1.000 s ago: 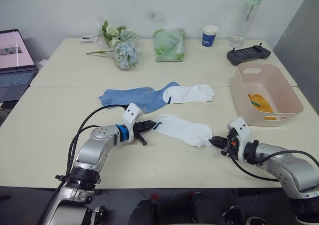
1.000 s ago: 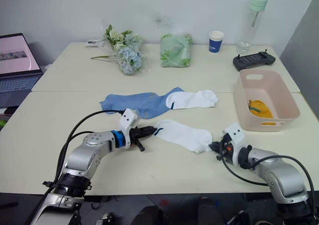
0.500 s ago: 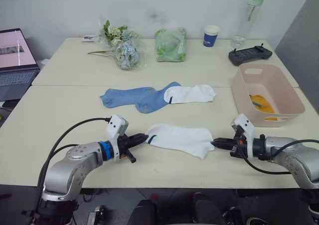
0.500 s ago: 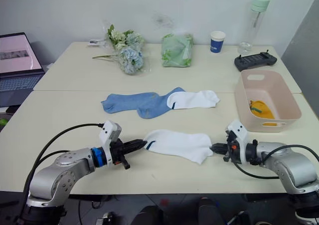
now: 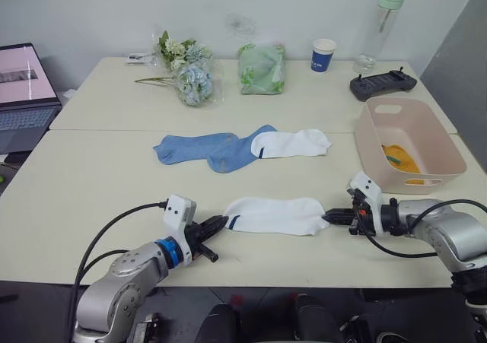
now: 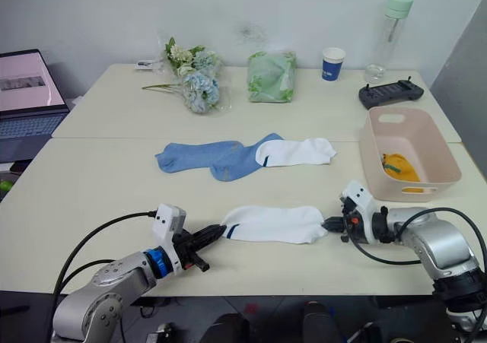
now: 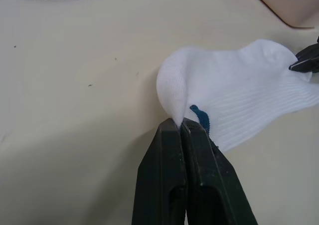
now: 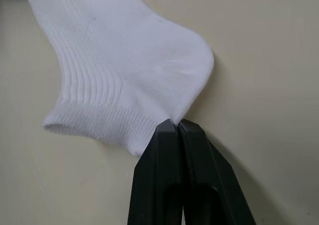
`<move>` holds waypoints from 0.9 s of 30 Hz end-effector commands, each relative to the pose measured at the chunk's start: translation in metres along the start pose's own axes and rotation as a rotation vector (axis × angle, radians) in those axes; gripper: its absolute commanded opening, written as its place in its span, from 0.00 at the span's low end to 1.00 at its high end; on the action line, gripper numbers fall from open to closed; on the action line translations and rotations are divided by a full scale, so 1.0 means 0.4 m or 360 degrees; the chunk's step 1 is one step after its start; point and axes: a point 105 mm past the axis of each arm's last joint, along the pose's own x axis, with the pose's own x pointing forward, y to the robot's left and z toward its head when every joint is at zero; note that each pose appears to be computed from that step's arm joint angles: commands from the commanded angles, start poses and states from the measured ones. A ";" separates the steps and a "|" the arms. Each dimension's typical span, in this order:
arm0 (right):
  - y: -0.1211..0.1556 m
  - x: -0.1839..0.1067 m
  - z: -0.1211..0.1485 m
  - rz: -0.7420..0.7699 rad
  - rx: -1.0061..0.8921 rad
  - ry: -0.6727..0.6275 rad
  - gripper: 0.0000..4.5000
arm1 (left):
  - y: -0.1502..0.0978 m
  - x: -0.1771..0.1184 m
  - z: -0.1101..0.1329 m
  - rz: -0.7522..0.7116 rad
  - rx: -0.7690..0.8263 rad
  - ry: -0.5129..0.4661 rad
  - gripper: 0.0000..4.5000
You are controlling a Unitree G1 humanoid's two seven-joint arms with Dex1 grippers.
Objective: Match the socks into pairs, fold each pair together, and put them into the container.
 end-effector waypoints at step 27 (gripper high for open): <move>0.124 0.011 0.021 0.0243 -0.1449 -0.0044 0.76 | 0.016 0.025 0.019 -0.0800 0.1867 0.0268 0.68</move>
